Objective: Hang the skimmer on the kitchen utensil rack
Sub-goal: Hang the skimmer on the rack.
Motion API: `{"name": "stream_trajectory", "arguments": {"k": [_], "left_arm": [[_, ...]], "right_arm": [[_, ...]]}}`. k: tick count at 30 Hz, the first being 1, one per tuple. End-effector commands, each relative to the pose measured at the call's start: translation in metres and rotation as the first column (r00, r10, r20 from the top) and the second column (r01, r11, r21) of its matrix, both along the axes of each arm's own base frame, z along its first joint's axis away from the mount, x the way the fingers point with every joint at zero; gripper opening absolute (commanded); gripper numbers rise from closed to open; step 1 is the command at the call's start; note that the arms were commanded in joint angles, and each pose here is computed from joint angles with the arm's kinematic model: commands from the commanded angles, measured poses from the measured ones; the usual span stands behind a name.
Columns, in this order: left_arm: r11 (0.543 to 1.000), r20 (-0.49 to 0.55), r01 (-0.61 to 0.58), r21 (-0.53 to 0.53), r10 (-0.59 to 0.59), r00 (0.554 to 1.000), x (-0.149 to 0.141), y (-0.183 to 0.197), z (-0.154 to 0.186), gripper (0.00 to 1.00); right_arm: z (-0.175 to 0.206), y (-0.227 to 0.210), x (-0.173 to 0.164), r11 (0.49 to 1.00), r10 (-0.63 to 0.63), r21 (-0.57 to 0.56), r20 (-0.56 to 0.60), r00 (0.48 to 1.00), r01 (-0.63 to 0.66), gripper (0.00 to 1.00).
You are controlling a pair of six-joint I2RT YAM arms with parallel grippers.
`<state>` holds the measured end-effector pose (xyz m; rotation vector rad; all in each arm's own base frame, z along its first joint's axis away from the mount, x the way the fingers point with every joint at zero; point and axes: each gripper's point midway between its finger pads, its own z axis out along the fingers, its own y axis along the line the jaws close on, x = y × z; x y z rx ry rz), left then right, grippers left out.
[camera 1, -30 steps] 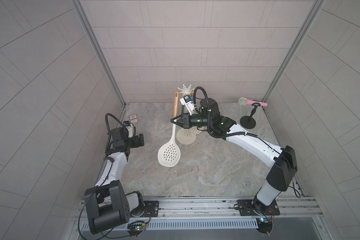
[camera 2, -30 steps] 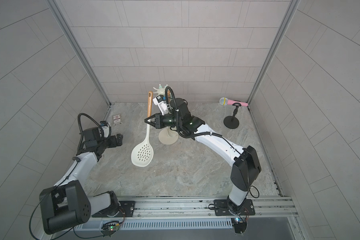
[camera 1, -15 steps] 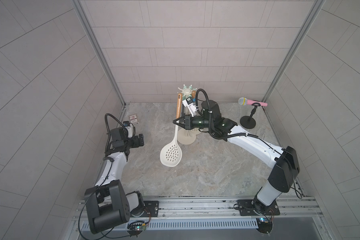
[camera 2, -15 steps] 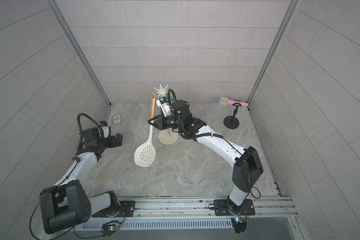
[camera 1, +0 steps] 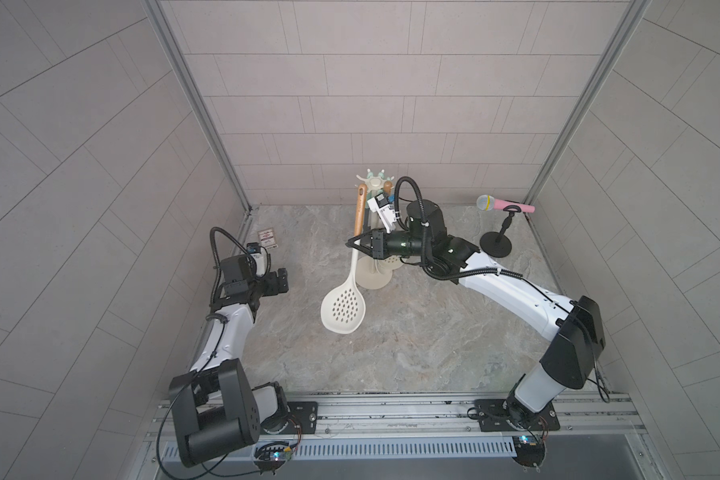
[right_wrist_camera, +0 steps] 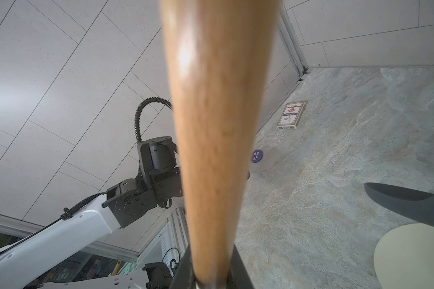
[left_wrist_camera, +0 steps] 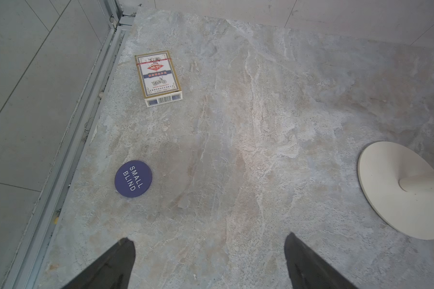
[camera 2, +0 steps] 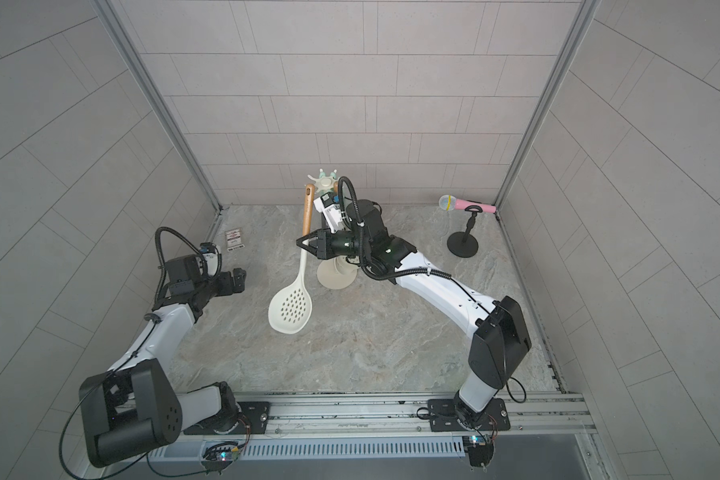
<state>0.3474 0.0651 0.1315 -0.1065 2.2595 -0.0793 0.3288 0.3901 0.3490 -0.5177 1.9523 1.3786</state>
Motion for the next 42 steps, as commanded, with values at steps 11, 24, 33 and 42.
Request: {"name": "stream_trajectory", "arguments": {"k": [11, 24, 33, 42], "left_arm": [[1.0, 0.022, 0.007, 0.008, -0.007, 1.0, 0.004, 0.003, 0.01, 1.0], [1.0, 0.026, 0.008, 0.003, -0.008, 1.0, 0.003, 0.003, 0.012, 1.0], [1.0, 0.032, 0.009, 0.003, -0.009, 0.999, 0.003, 0.003, 0.014, 1.0], [1.0, 0.039, 0.018, -0.002, -0.018, 0.999, 0.004, 0.001, 0.015, 1.0]], "right_arm": [[0.01, -0.014, 0.005, 0.998, -0.04, 0.043, 0.024, 0.999, 0.039, 0.0], [-0.056, -0.023, 0.036, 0.988, -0.121, -0.098, -0.036, 0.992, 0.117, 0.0], [-0.122, -0.036, 0.044, 0.944, -0.158, -0.291, 0.011, 0.987, 0.154, 0.0], [-0.158, -0.054, 0.058, 0.877, -0.227, -0.421, 0.063, 0.972, 0.232, 0.06]]}}
